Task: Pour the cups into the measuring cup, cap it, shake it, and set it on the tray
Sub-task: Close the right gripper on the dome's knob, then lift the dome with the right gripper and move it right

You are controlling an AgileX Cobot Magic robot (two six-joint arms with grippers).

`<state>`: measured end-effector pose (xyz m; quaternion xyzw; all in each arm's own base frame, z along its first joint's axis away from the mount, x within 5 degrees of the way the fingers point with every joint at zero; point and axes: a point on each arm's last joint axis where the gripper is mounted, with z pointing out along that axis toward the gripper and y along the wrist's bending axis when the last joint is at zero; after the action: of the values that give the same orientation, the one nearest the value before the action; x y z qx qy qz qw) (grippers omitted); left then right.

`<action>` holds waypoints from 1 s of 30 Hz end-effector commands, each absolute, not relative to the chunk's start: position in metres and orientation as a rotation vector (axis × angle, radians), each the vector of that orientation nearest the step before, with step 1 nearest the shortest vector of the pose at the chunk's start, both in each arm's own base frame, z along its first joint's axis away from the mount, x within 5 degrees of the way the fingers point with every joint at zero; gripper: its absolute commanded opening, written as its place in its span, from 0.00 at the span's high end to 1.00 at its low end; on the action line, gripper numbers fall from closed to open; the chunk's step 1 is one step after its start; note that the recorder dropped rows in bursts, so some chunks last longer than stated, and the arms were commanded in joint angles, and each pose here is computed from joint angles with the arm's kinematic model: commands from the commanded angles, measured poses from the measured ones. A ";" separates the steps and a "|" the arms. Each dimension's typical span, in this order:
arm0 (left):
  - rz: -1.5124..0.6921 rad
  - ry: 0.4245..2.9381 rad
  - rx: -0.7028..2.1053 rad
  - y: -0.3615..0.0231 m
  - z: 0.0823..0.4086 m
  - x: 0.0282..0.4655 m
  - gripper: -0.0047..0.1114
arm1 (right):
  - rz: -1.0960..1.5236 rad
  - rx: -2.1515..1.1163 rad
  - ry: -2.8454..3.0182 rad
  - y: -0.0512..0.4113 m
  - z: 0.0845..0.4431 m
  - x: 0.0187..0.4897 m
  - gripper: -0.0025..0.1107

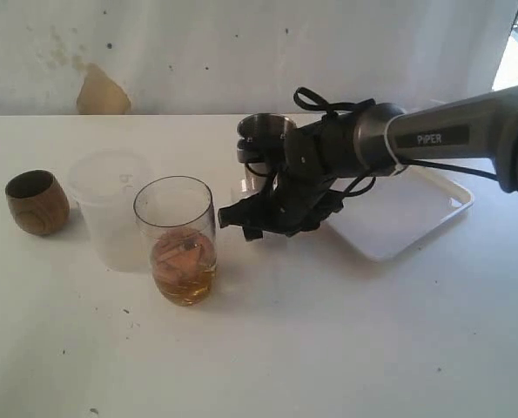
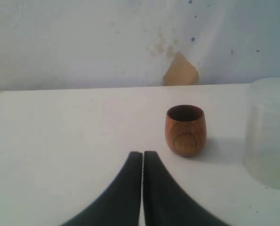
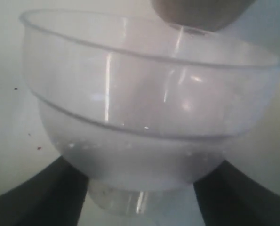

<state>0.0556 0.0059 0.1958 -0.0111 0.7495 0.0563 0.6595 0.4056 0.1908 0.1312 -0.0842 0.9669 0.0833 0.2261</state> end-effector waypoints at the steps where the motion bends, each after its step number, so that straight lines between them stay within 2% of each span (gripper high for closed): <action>1: 0.121 1.687 -0.031 0.006 0.195 0.056 0.95 | 0.222 -0.245 2.671 0.190 0.123 0.407 0.51; 4: 0.121 1.687 -0.031 0.006 0.195 0.056 0.95 | 0.210 -0.263 2.668 0.189 0.123 0.407 0.62; 5: 0.121 1.687 -0.031 0.006 0.195 0.056 0.95 | 0.206 -0.273 2.666 0.189 0.124 0.407 0.74; 7: 0.121 1.687 -0.031 0.006 0.195 0.056 0.95 | 0.202 -0.276 2.668 0.189 0.127 0.406 0.86; 10: 0.121 1.687 -0.031 0.006 0.195 0.056 0.95 | 0.160 -0.320 2.688 0.185 0.139 0.402 0.98; 13: 0.121 1.687 -0.031 0.006 0.195 0.056 0.95 | 0.120 -0.376 2.721 0.181 0.155 0.394 0.98; 18: 0.121 1.687 -0.031 0.006 0.195 0.056 0.95 | 0.016 -0.560 2.855 0.165 0.204 0.364 0.98; 21: 0.121 1.687 -0.031 0.006 0.195 0.056 0.95 | -0.085 -0.753 3.055 0.154 0.209 0.341 0.98; 25: 0.121 1.687 -0.031 0.006 0.195 0.056 0.95 | -0.101 -0.884 3.029 0.152 0.214 0.338 0.98; 30: 0.121 1.687 -0.031 0.006 0.195 0.056 0.95 | -0.143 -1.011 2.903 0.146 0.243 0.332 0.98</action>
<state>0.0556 0.0059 0.1958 -0.0111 0.7495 0.0563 0.6595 0.3355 0.1519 0.2268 -0.2983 0.9540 -0.0277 0.0135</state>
